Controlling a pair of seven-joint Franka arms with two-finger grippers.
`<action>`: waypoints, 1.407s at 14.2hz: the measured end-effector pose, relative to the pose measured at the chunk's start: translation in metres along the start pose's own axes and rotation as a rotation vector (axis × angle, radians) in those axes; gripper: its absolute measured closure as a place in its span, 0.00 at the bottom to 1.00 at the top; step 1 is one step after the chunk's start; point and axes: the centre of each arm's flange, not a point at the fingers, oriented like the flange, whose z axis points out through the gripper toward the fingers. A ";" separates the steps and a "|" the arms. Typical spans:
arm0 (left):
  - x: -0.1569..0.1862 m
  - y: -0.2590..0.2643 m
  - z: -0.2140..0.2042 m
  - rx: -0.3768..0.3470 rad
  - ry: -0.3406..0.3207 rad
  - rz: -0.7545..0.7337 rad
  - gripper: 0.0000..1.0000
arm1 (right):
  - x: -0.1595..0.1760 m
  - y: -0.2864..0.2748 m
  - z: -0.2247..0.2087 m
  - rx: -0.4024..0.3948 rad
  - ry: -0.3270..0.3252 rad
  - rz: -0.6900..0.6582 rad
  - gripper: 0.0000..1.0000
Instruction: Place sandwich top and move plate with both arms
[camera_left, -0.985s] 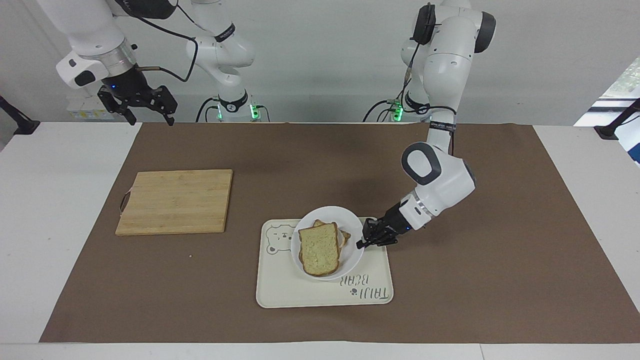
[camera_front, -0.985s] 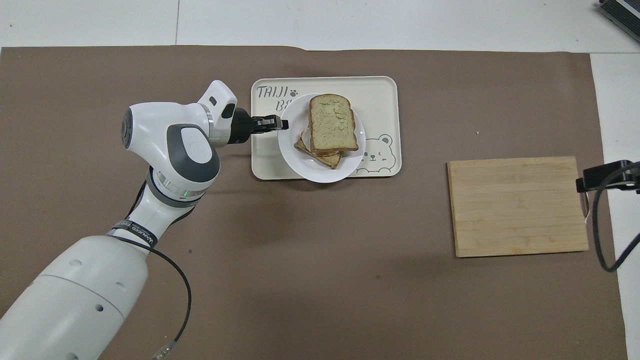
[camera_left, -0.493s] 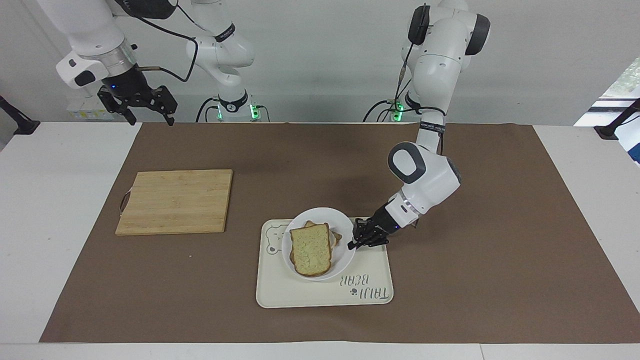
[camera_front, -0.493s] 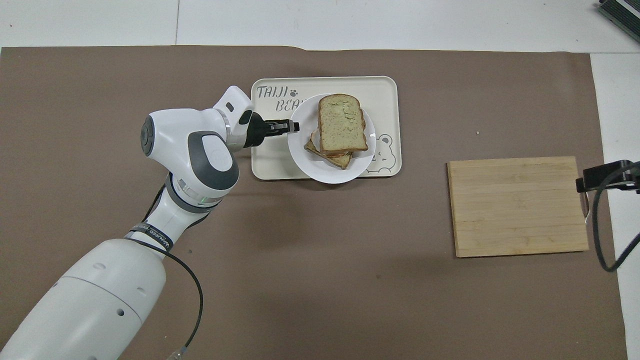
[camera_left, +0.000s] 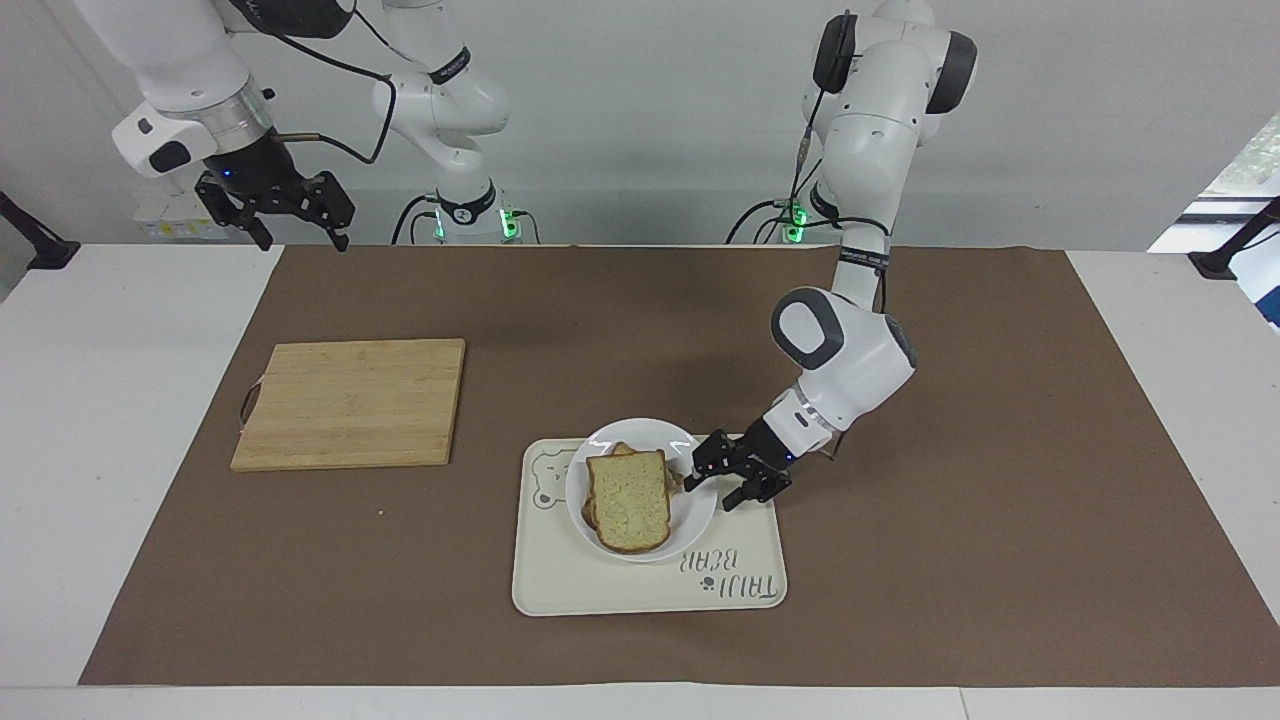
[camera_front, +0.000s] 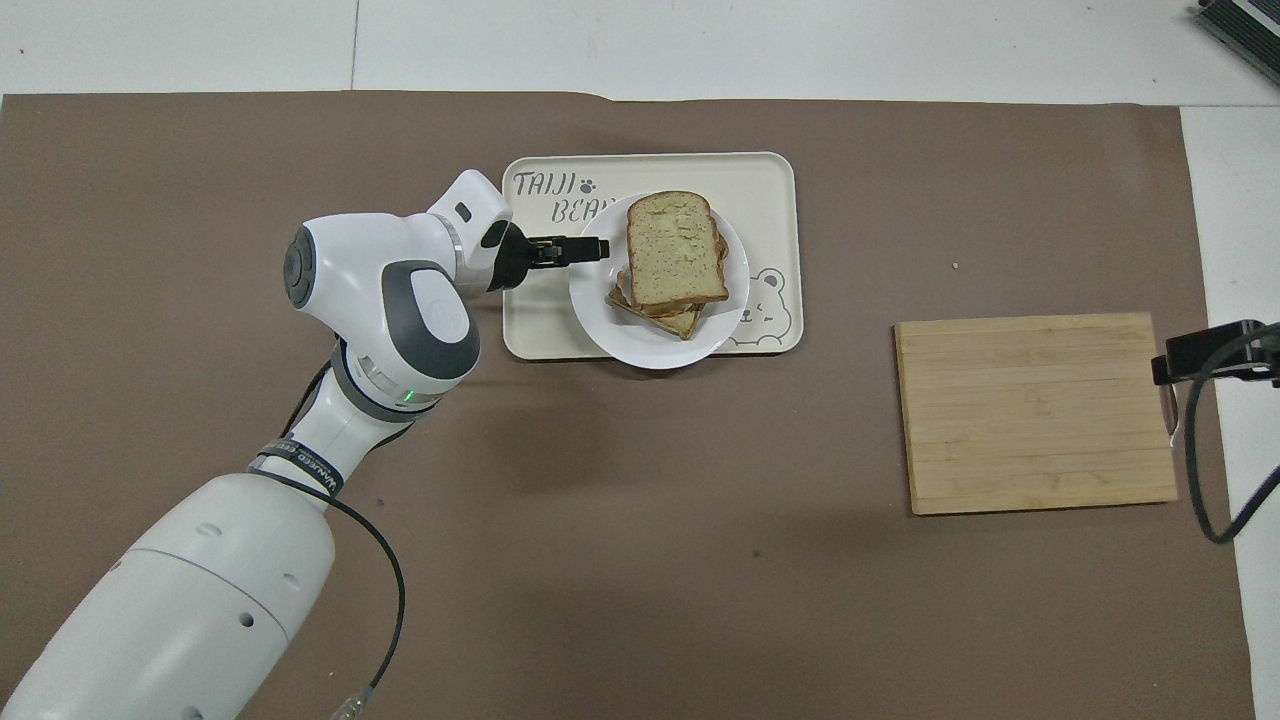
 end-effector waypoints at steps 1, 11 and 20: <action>0.008 -0.004 -0.009 0.012 0.019 0.004 0.04 | 0.000 0.000 0.000 0.000 0.000 0.000 0.00; 0.064 -0.042 -0.167 0.192 0.021 0.143 0.00 | 0.000 0.000 0.000 0.000 0.000 0.000 0.00; 0.071 0.008 -0.356 0.597 -0.218 0.422 0.00 | 0.000 0.000 0.000 0.000 0.000 0.000 0.00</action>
